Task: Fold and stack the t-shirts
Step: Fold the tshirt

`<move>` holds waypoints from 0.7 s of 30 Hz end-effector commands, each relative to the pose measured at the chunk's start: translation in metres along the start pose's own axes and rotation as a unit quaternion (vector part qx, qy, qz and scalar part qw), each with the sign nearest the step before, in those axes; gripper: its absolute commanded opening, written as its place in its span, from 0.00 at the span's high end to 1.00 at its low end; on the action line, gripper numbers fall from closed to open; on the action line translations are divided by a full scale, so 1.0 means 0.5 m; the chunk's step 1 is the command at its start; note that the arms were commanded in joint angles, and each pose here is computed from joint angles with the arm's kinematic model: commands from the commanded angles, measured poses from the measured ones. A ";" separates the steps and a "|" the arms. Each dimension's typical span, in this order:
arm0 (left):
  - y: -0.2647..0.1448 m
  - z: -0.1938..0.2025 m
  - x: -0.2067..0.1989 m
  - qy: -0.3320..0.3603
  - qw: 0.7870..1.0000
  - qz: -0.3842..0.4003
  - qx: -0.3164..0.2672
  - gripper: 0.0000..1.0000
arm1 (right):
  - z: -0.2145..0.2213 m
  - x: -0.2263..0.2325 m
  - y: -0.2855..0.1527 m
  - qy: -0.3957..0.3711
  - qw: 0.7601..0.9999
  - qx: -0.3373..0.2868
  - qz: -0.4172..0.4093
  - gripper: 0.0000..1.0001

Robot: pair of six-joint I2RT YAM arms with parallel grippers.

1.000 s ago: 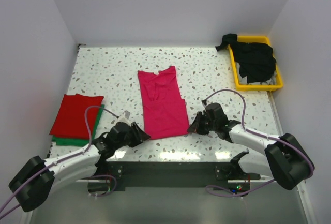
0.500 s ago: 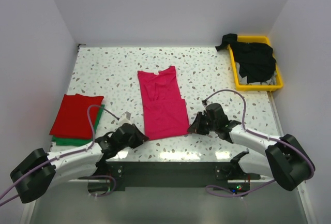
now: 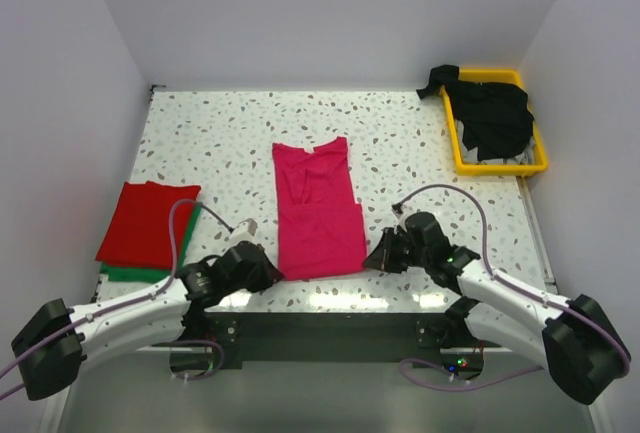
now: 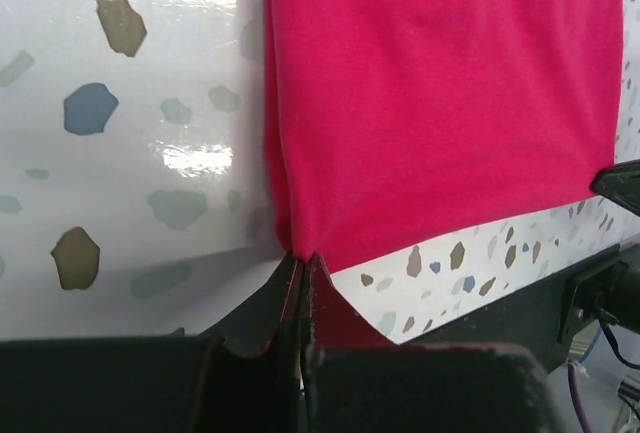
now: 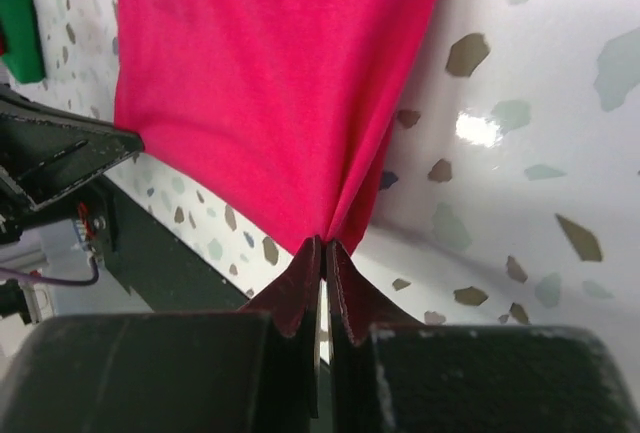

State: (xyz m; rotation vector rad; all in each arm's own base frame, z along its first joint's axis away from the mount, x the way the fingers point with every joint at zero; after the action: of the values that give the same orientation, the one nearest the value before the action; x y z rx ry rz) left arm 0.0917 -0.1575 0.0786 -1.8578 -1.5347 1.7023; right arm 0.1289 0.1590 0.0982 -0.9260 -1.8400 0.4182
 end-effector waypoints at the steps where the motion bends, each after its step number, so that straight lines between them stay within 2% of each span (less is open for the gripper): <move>1: -0.031 -0.010 -0.035 0.028 1.000 0.010 0.000 1.00 | 0.019 0.008 -0.022 0.006 1.000 0.018 -0.004 0.98; 6: -0.078 -0.049 -0.095 0.025 0.999 0.026 -0.036 1.00 | -0.050 0.067 -0.069 -0.037 0.999 -0.030 -0.008 0.96; 10: -0.106 -0.082 -0.146 0.022 0.997 0.039 -0.066 1.00 | -0.091 0.093 -0.079 -0.063 0.998 -0.027 0.011 0.96; 14: -0.108 -0.114 -0.168 0.036 0.996 0.031 -0.082 1.00 | -0.140 0.129 -0.076 -0.072 0.996 -0.044 0.006 0.96; 21: -0.095 -0.236 -0.209 0.045 0.993 0.049 -0.100 1.00 | -0.239 0.148 -0.044 -0.066 0.996 -0.056 0.018 0.97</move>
State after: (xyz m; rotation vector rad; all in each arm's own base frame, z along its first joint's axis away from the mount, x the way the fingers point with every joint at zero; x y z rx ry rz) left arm 0.1596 -0.1542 0.1832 -1.9527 -1.7277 1.5978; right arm 0.1849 0.1834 0.1937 -1.0000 -1.9436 0.4477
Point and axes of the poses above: each gripper's point midway between its finger pads, its own y axis out along the fingers, its own x axis along the line the jaws close on, z = x × y, the point moved 8 cm from there along -y, back along the fingers, and after that the axes turned 6 degrees about -y, right-handed, at the moved point
